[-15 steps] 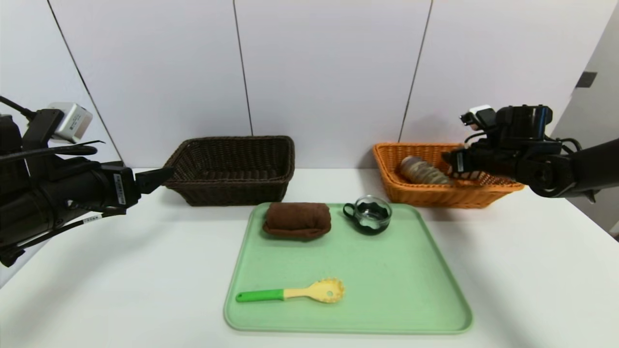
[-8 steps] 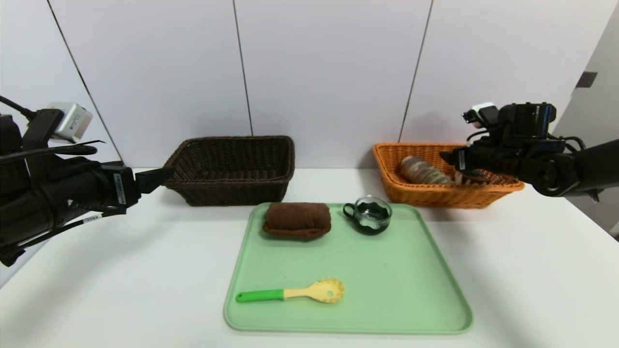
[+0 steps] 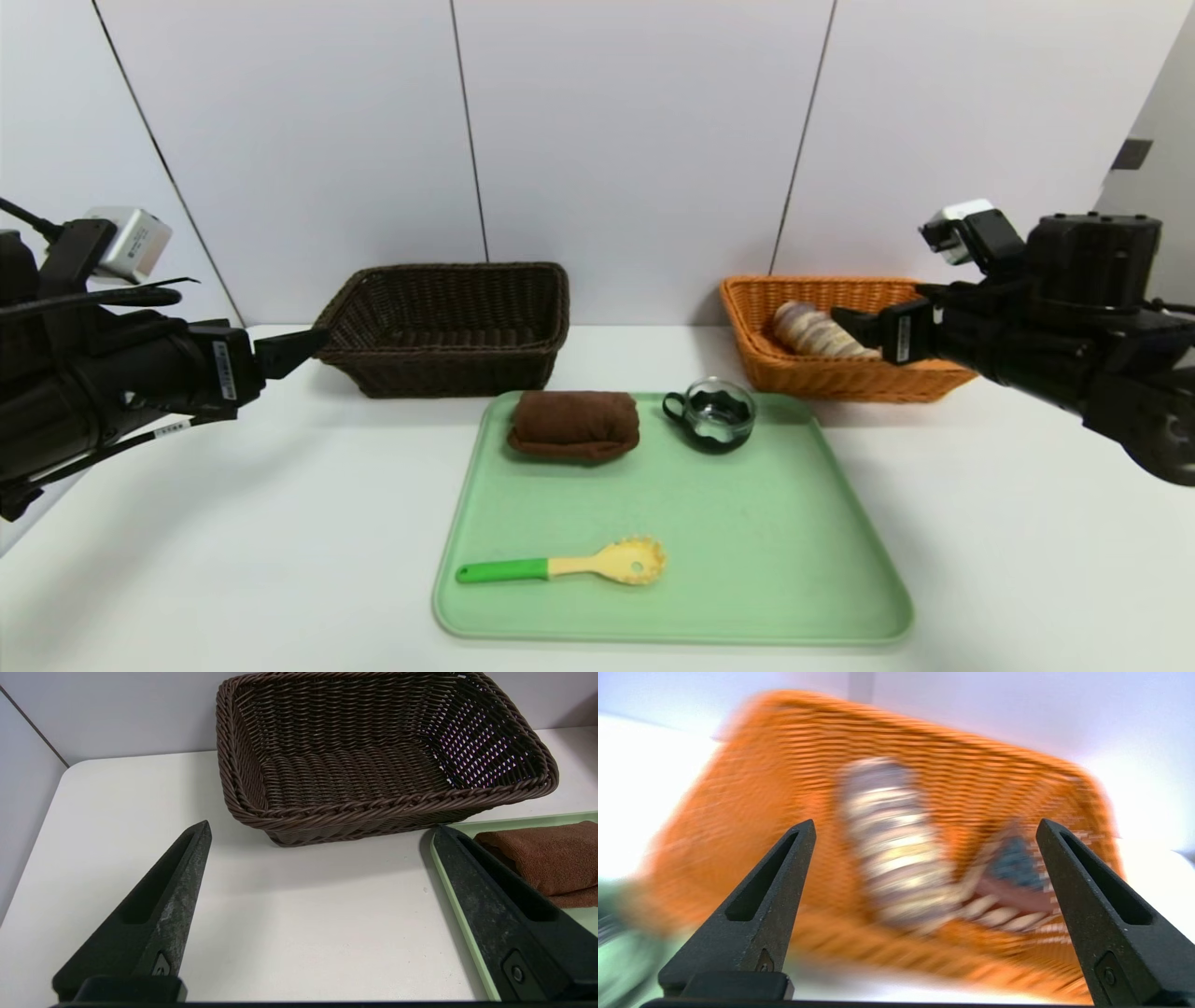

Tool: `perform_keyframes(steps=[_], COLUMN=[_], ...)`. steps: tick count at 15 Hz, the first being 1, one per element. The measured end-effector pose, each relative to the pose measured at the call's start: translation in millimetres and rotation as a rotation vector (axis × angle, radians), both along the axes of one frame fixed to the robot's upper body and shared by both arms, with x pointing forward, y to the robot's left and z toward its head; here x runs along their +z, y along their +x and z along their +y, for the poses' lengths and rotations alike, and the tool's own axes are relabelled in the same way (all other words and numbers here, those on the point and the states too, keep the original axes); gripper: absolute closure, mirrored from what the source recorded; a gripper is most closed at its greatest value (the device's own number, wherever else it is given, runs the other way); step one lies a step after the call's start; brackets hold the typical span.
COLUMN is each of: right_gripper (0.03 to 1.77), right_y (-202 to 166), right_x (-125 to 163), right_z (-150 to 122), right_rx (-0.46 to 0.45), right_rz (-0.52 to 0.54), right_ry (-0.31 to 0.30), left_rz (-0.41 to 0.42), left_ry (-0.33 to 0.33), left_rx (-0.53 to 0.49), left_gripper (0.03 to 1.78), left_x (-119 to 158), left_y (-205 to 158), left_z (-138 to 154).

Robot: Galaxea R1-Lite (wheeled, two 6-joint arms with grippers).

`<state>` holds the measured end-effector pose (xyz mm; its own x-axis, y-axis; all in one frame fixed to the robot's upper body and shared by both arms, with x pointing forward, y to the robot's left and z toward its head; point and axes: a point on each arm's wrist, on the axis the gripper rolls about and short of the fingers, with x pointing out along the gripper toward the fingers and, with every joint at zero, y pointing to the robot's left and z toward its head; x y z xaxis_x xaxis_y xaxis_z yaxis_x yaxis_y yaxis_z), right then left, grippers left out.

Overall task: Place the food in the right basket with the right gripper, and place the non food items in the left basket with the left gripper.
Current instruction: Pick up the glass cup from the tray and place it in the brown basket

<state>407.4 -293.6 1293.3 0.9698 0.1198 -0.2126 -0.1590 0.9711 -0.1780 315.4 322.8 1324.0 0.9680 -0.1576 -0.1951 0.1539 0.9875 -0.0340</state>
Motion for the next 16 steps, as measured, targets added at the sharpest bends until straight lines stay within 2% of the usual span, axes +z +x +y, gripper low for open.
perform_keyframes(steps=[3, 6, 11, 16], right_gripper=[0.14, 0.12, 0.11, 0.11], right_y=[-52.6, -94.0, -133.5, -119.5], right_x=[8.5, 1.5, -51.9, -71.3], right_z=[19.4, 35.7, 36.6, 43.9], right_rx=[0.215, 0.352, 0.412, 0.416], right_rz=[-0.106, -0.096, 0.105, 0.067], right_ry=[0.047, 0.060, 0.059, 0.087], left_rz=[0.004, 0.003, 0.011, 0.011], left_ry=[0.002, 0.001, 0.003, 0.004], left_rx=[-0.001, -0.001, 0.001, 0.000], left_gripper=[0.12, 0.12, 0.12, 0.12], left_x=[-3.7, -5.6, -7.9, -8.1], left_y=[-1.5, -2.2, -2.9, -3.0], left_z=[-0.1, -0.1, 0.1, 0.0])
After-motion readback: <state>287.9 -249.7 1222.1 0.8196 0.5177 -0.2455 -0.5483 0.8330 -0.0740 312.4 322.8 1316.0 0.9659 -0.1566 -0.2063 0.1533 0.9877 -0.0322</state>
